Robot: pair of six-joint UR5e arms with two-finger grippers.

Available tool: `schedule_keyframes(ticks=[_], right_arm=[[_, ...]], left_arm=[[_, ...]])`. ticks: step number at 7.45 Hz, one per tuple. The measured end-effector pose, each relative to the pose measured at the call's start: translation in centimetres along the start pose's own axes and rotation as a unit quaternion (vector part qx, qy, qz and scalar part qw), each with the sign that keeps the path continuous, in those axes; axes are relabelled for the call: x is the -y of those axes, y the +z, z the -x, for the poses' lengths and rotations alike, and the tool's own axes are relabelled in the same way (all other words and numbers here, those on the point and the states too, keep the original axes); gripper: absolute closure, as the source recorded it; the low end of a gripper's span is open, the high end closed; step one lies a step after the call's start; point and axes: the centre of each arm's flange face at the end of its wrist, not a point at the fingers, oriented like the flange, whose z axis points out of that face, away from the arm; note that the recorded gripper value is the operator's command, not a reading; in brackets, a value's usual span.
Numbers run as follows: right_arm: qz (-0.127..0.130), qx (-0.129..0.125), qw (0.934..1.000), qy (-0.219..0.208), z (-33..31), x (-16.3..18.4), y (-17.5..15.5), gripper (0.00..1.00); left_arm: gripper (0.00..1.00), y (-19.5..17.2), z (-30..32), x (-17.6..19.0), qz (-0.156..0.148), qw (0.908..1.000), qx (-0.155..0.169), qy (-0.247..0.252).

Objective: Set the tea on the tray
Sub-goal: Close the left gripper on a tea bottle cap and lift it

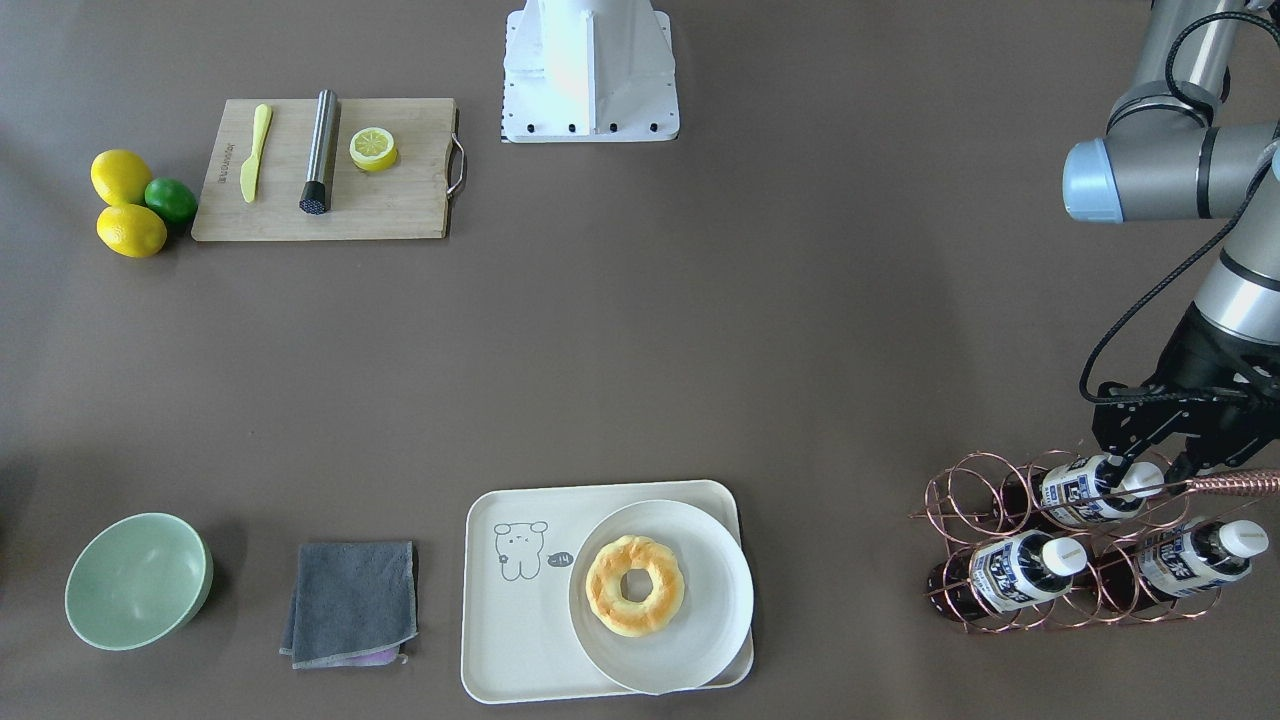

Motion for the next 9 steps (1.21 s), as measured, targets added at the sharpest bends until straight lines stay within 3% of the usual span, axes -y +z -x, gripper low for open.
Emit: schedule_keyframes(ticks=[1, 2, 5, 9], right_arm=[[0.000, 0.000, 1.0000, 0.000, 0.0, 0.0, 0.0, 0.00], [0.000, 0.000, 1.0000, 0.000, 0.0, -0.1, 0.0, 0.00], [-0.001, 0.000, 1.0000, -0.001, 0.1, -0.2, -0.1, 0.00], [-0.002, 0.000, 1.0000, -0.001, 0.1, -0.2, -0.2, 0.00]], left_arm=[[0.83, 0.0, 0.0, 0.0, 0.001, 1.0000, -0.001, 0.000], [1.00, 0.0, 0.0, -0.1, 0.002, 1.0000, -0.002, 0.000], [1.00, -0.2, -0.2, 0.2, 0.000, 1.0000, -0.004, 0.000], [1.00, -4.6, 1.6, 3.9, 0.013, 0.9984, -0.050, -0.022]])
